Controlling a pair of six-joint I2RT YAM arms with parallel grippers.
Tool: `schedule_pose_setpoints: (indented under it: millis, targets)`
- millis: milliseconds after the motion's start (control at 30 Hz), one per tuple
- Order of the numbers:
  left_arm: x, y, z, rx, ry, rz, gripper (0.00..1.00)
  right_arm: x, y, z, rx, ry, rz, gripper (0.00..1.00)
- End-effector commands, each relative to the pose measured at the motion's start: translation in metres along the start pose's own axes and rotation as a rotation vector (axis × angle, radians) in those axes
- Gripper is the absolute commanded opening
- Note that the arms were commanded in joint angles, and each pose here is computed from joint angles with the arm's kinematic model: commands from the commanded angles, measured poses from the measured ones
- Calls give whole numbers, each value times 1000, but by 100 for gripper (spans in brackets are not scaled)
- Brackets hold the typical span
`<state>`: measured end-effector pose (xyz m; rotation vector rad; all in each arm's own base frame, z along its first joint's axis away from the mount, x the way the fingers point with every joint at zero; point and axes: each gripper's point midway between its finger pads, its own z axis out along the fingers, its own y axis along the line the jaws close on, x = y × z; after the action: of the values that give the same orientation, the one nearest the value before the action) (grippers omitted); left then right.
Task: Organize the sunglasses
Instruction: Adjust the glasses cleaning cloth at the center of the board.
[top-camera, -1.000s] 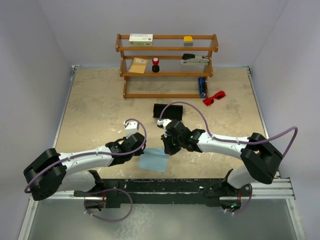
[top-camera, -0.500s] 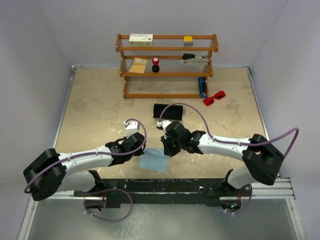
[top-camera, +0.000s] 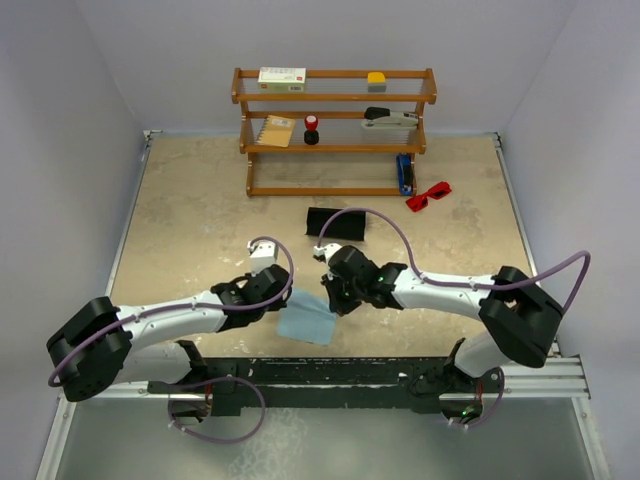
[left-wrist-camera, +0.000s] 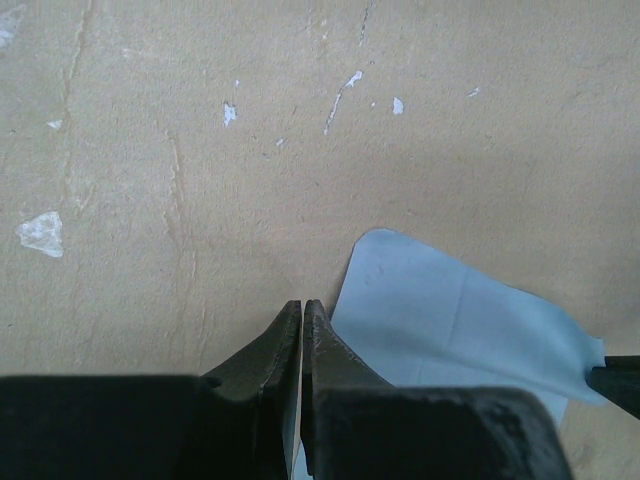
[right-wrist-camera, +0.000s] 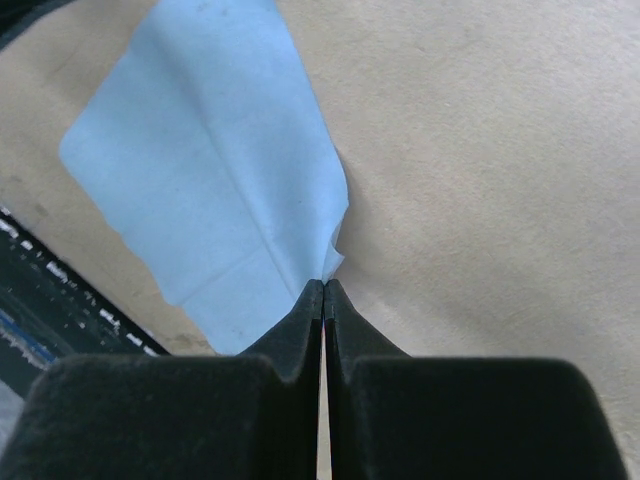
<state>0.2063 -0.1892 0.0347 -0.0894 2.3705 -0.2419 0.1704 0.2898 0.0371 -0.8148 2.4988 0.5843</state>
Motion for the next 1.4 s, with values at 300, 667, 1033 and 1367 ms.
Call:
schedule_pose_setpoints:
  millis: [300, 667, 1033, 1367]
  targets:
    - [-26, -20, -2, 17, -49, 19, 0, 8, -30, 15, 141, 15, 55, 0]
    - [-26, -18, 0, 8, -57, 16, 0, -23, -45, 27, 149, -24, 11, 0]
    - [-29, -16, 9, -27, -77, 11, 14, -37, -50, 25, 127, -34, -16, 31]
    - [-47, -22, 17, -14, -104, 10, 19, -54, -43, 9, 114, -88, -2, 40]
